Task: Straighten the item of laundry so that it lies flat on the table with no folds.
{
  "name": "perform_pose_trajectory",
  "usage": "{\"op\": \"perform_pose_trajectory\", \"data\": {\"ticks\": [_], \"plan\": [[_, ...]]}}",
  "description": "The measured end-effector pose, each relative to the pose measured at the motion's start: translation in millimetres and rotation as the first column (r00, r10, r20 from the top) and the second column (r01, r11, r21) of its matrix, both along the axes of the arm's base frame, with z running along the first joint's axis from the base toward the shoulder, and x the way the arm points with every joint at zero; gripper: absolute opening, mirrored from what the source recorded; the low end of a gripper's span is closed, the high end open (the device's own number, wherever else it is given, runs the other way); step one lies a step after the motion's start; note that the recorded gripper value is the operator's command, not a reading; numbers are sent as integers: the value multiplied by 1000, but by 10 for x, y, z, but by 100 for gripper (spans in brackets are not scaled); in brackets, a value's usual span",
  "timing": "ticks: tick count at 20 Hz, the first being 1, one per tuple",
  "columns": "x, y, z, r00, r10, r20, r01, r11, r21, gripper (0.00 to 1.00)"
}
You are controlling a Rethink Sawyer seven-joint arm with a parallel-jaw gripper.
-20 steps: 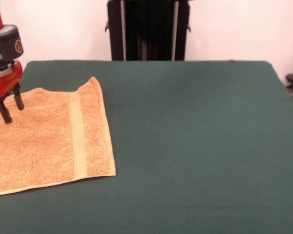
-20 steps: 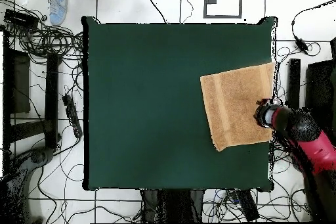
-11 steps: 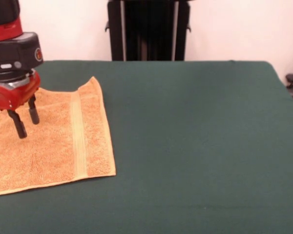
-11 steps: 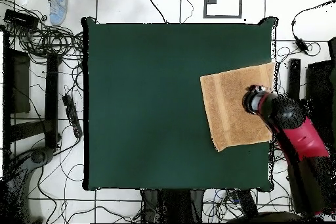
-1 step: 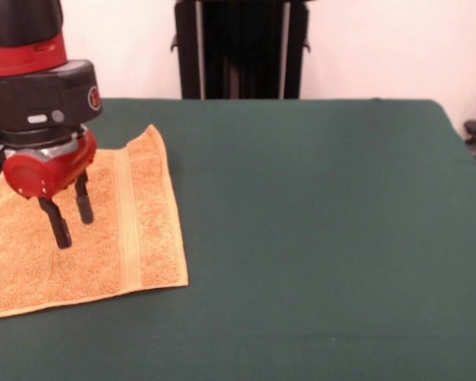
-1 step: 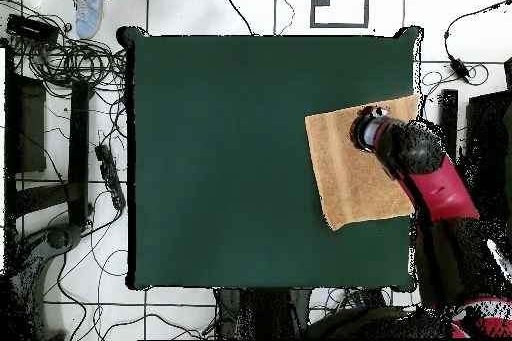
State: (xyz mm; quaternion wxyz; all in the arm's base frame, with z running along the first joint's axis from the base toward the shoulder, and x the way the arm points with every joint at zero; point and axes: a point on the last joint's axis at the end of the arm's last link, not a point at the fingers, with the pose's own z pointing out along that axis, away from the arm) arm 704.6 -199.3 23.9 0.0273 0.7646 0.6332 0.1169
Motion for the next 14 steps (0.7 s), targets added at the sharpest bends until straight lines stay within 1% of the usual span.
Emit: {"op": "perform_pose_trajectory", "data": {"ticks": [1, 5, 9, 11, 14], "plan": [[54, 40, -12, 1000, -7, 5, 7, 1000, 7, 100], [163, 112, -78, 999, -35, 12, 35, 999, 27, 100], [213, 140, -101, 998, -53, 15, 52, 998, 38, 100], [257, 151, -71, 998, -62, 21, 61, 997, 36, 100], [321, 153, -14, 998, -57, 29, 57, 998, 22, 100]]}}
